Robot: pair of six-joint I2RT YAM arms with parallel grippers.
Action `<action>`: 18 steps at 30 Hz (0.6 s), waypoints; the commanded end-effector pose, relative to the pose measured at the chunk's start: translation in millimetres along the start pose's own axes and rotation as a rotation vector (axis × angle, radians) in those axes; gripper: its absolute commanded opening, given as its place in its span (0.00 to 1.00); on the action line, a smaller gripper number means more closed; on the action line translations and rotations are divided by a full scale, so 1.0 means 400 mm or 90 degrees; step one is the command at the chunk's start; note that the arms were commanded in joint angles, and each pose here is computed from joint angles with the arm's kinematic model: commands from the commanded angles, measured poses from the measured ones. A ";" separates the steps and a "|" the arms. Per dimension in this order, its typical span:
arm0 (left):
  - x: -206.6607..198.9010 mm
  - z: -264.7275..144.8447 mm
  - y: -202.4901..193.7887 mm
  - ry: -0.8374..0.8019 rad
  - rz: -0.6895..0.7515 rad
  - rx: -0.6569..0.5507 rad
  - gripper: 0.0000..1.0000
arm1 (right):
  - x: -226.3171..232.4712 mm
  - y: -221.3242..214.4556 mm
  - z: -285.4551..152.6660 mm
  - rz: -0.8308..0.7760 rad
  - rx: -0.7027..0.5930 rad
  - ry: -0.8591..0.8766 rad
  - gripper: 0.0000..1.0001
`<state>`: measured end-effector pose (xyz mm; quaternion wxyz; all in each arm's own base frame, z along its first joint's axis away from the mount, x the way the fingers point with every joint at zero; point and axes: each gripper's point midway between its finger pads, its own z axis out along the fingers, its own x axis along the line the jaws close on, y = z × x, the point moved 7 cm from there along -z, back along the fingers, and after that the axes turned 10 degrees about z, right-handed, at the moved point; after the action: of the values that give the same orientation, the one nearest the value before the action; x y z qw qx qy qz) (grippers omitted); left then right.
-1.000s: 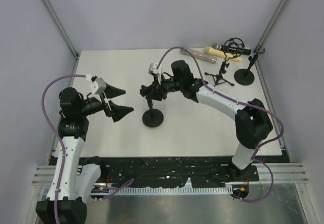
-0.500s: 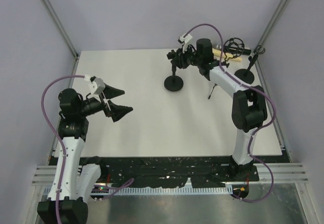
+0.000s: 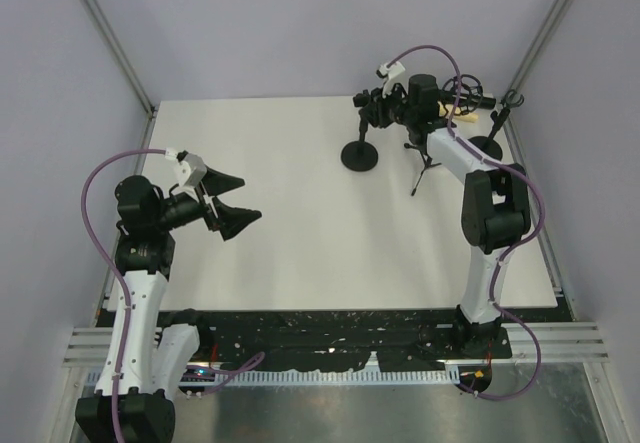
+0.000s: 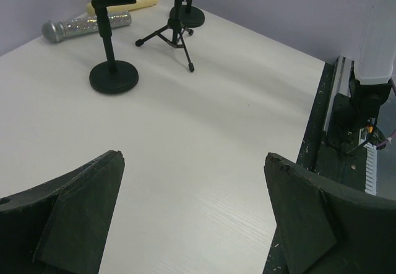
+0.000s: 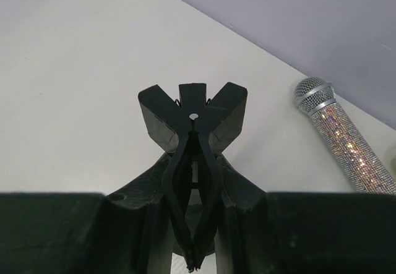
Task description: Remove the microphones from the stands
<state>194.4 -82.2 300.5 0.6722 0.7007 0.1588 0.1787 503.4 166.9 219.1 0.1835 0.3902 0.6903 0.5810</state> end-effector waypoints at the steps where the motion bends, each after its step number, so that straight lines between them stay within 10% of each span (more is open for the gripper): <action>1: 0.006 -0.001 0.010 0.008 0.014 -0.011 1.00 | 0.002 0.103 -0.037 -0.050 -0.096 -0.006 0.16; 7: 0.010 -0.006 0.002 0.032 0.013 0.002 1.00 | 0.026 0.110 -0.066 -0.051 -0.076 0.031 0.99; 18: 0.031 -0.056 0.022 0.168 0.087 0.116 1.00 | 0.216 0.200 -0.452 -0.121 -0.006 0.020 0.95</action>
<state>199.6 -70.1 298.3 0.6203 0.7206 0.2016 0.2352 427.8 138.3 300.7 0.1927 0.3517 0.7081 0.5812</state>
